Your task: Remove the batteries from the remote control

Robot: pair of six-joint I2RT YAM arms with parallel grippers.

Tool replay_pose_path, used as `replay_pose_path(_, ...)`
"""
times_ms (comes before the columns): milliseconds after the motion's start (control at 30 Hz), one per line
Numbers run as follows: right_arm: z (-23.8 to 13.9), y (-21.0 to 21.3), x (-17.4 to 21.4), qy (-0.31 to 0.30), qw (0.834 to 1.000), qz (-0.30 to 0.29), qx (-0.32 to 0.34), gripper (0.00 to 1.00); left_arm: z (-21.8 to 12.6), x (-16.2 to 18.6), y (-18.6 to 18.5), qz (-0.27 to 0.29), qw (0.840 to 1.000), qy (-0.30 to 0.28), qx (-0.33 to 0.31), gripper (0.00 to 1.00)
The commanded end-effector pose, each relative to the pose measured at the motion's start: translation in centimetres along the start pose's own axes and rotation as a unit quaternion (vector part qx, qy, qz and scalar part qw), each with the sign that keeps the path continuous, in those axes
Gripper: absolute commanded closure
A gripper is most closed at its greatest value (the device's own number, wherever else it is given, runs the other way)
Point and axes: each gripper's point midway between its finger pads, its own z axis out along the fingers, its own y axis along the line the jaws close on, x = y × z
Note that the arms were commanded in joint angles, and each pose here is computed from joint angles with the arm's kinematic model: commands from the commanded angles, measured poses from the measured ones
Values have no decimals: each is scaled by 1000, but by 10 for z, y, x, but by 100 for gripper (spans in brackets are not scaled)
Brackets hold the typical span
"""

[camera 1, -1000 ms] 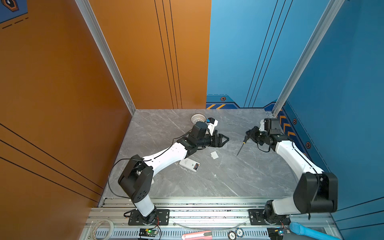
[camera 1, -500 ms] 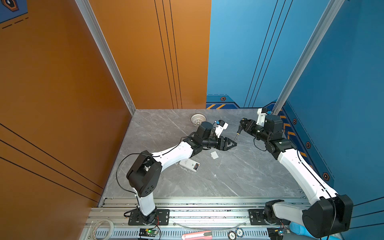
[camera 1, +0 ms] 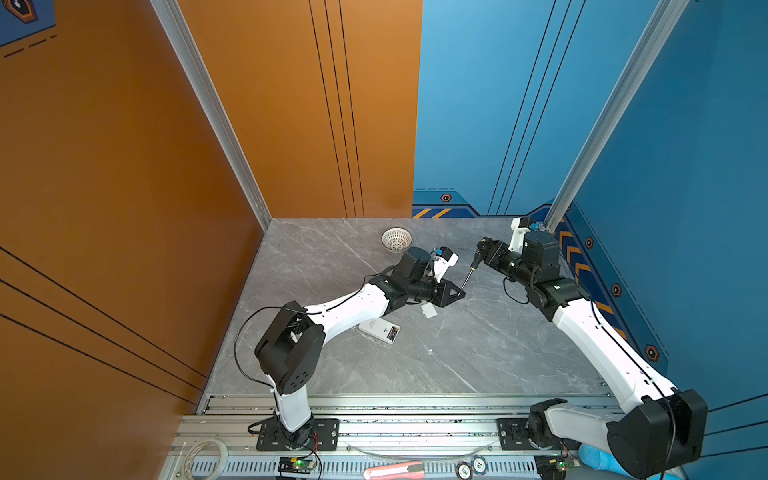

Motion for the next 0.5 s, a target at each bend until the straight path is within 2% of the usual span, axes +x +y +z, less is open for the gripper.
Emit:
replay_pose_path(0,-19,16,-4,-8,1000,7,-26,88,-28,-24,13,39,996,-29,-71,99)
replay_pose_path(67,-22,28,0,7,998,4,-58,51,-40,-27,12,75,993,-18,-90,100)
replay_pose_path(133,-28,40,5,31,995,-22,-93,30,-54,-19,15,108,988,16,-109,100)
replay_pose_path(167,-32,46,7,47,992,-45,-109,25,-63,-14,16,131,984,35,-116,100)
replay_pose_path(333,-55,47,14,107,966,-179,-151,19,-114,25,21,234,958,126,-102,100)
replay_pose_path(400,-65,48,14,101,948,-249,-171,18,-132,46,24,283,941,161,-97,100)
replay_pose_path(467,-72,50,15,83,920,-332,-188,12,-148,60,27,316,927,177,-102,100)
